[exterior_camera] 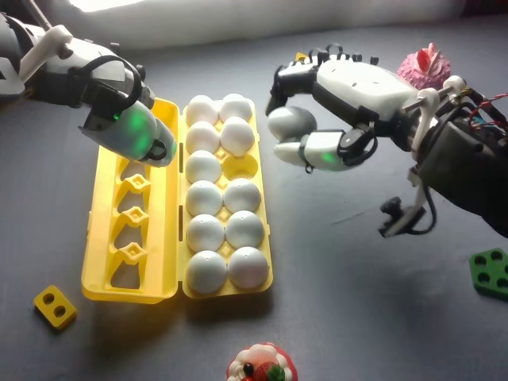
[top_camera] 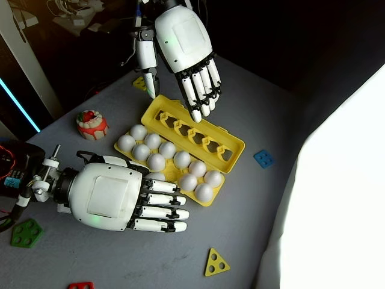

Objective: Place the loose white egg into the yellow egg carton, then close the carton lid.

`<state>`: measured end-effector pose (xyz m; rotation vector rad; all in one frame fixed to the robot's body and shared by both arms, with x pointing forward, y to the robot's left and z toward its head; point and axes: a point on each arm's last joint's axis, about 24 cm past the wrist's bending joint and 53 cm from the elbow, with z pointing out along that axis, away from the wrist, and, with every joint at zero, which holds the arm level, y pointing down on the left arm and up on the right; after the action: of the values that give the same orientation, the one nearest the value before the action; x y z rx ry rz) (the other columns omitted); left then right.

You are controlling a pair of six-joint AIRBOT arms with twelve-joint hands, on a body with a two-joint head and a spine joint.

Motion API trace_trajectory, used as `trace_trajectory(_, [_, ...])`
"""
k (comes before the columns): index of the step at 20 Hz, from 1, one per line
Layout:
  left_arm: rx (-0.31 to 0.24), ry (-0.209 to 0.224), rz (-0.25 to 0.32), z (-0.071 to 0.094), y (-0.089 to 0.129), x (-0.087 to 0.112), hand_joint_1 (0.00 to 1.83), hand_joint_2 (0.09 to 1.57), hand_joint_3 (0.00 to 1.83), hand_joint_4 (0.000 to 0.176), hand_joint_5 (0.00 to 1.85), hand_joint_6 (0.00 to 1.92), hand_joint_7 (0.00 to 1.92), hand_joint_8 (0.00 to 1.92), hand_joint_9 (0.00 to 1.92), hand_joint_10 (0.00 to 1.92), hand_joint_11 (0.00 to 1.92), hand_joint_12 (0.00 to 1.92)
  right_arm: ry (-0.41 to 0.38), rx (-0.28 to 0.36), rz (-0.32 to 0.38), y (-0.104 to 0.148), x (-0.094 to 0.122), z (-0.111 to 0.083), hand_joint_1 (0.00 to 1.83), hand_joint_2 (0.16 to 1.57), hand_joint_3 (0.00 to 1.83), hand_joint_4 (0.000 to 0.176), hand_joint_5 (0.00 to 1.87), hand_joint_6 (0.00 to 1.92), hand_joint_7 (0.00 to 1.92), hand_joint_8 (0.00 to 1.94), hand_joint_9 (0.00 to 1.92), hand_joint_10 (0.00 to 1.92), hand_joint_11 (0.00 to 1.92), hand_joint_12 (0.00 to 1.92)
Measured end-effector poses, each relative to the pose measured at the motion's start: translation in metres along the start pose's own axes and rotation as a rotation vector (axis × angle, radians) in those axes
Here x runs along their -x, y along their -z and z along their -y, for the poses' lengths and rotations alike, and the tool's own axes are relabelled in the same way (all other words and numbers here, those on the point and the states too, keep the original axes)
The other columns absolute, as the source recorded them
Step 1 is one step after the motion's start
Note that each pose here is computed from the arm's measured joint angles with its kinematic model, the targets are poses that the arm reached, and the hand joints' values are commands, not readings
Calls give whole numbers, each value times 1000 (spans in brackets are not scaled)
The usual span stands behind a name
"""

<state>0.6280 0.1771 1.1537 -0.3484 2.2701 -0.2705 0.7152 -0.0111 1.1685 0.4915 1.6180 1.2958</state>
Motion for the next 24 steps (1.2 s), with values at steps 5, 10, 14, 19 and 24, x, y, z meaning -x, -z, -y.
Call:
trace_trajectory(5, [7,14,0,-3,-2,2,151,1354,0,23,102,5,117,1,149,4,0,625,-123,23,-22,-18,-14,1,1087,1206,2,0,812,1268,471,3,202,6,0,346])
trace_trajectory(10, [22,26,6,-9,-5,8,102,1363,2,24,99,1,129,5,144,2,0,610,-224,32,-21,-36,-23,6,1087,1199,0,0,828,1248,472,3,196,3,0,312])
trace_trajectory(14, [26,30,9,-11,-5,10,149,1356,0,27,98,2,119,1,136,2,0,599,-263,34,-50,-40,-43,3,1070,1212,1,0,805,1284,443,1,175,3,0,267])
trace_trajectory(19, [25,30,8,-11,-5,9,129,1356,0,33,90,2,129,6,141,6,0,595,-274,41,-59,-43,-53,-1,1064,1225,2,0,778,1330,383,5,155,2,0,321])
trace_trajectory(24, [26,31,7,-11,-5,9,155,1354,0,26,90,12,136,9,150,8,0,577,-282,51,-48,-45,-54,-3,1056,1234,3,0,762,1354,358,3,132,2,0,309])
